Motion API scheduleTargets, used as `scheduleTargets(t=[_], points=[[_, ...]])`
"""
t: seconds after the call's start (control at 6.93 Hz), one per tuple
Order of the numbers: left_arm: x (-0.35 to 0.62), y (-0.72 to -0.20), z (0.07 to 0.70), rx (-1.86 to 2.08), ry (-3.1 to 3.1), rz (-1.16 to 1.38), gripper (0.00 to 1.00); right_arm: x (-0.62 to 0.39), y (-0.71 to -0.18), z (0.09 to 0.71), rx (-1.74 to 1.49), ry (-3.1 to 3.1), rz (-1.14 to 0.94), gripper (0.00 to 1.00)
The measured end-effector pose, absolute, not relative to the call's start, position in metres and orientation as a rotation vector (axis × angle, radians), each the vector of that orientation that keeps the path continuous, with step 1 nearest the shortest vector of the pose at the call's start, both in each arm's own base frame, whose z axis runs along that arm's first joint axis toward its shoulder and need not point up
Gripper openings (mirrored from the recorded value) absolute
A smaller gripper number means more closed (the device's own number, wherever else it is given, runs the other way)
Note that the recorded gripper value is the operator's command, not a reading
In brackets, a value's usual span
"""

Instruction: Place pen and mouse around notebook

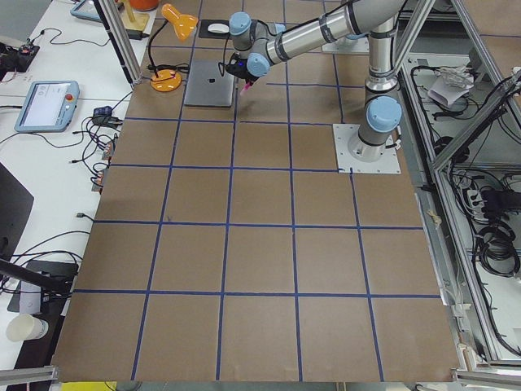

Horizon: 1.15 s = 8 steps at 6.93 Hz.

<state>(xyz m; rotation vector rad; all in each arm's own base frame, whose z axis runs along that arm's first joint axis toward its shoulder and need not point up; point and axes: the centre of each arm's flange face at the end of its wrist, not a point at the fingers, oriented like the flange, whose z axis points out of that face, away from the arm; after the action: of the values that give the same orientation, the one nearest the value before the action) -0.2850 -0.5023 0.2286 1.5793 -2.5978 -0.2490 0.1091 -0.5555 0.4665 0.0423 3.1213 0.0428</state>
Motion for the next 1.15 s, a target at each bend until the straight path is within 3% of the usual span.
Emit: scheduleTargets(t=[1.15], points=[[-0.344, -0.494, 0.184, 1.816, -2.441, -0.216, 0.0, 0.108, -0.559, 0.467, 0.026, 3.126, 0.012, 1.0]])
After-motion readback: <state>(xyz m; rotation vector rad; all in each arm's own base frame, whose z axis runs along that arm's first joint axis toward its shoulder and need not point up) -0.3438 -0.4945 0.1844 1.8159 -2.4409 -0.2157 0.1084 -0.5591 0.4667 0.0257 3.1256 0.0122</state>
